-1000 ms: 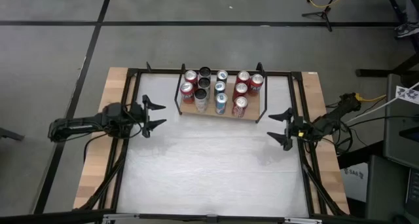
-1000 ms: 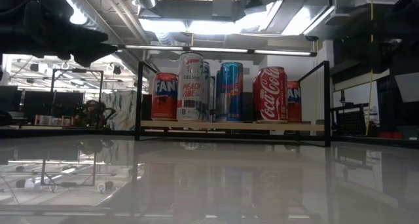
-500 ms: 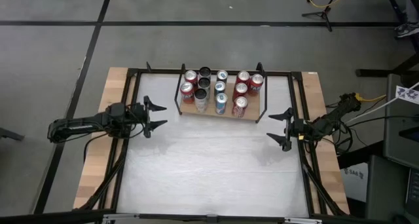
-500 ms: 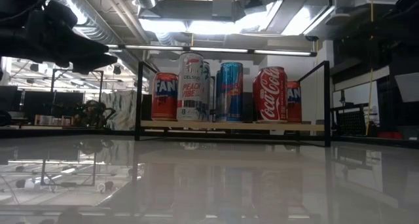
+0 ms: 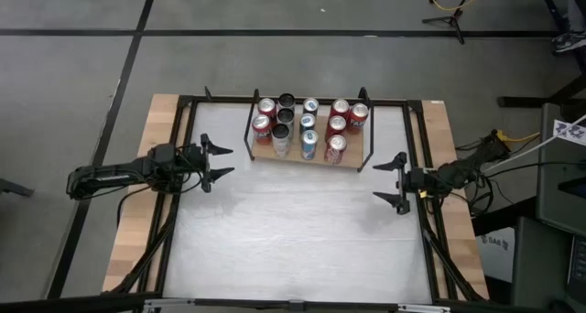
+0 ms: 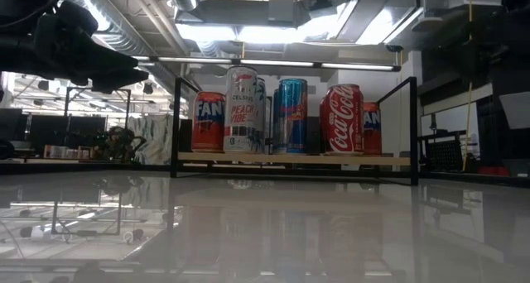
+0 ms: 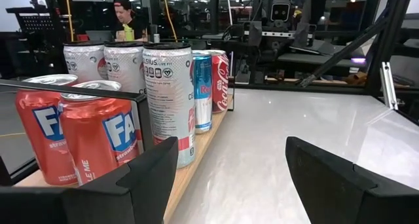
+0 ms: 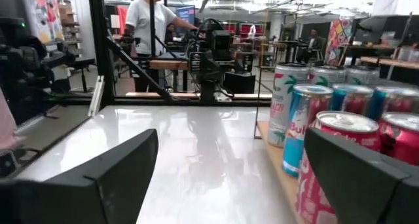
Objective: Place canned beverage on shelf
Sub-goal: Return to Home Position
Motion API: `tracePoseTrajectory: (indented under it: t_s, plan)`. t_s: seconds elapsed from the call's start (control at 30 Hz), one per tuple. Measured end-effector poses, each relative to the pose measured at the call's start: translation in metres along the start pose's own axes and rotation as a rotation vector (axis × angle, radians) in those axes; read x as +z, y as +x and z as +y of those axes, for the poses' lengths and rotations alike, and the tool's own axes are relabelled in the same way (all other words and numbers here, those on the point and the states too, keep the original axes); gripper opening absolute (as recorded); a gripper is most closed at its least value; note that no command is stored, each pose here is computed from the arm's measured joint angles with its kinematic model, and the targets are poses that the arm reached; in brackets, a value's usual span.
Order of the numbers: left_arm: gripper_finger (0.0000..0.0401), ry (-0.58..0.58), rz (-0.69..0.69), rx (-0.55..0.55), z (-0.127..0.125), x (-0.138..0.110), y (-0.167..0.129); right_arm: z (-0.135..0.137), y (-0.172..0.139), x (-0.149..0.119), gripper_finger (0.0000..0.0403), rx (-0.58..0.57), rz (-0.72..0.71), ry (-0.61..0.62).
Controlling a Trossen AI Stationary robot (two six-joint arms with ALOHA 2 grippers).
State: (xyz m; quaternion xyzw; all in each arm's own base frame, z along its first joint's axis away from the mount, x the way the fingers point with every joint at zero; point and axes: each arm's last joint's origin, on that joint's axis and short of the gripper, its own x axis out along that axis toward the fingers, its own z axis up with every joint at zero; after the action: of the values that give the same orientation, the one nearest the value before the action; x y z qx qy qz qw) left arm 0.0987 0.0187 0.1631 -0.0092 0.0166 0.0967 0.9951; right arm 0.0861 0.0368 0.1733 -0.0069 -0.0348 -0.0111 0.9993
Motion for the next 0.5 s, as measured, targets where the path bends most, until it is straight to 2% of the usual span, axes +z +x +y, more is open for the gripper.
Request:
tracePoseTrajectory:
  t_s: [0.13, 0.5]
  plan:
    - [0.0276, 0.0, 0.0, 0.0, 0.0, 0.0, 0.0, -0.008, 0.004, 0.0, 0.0374, -0.004, -0.003, -0.038]
    - [0.0276, 0.0, 0.0, 0.0, 0.0, 0.0, 0.0, -0.033, 0.012, -0.005, 0.0374, -0.031, 0.026, -0.029]
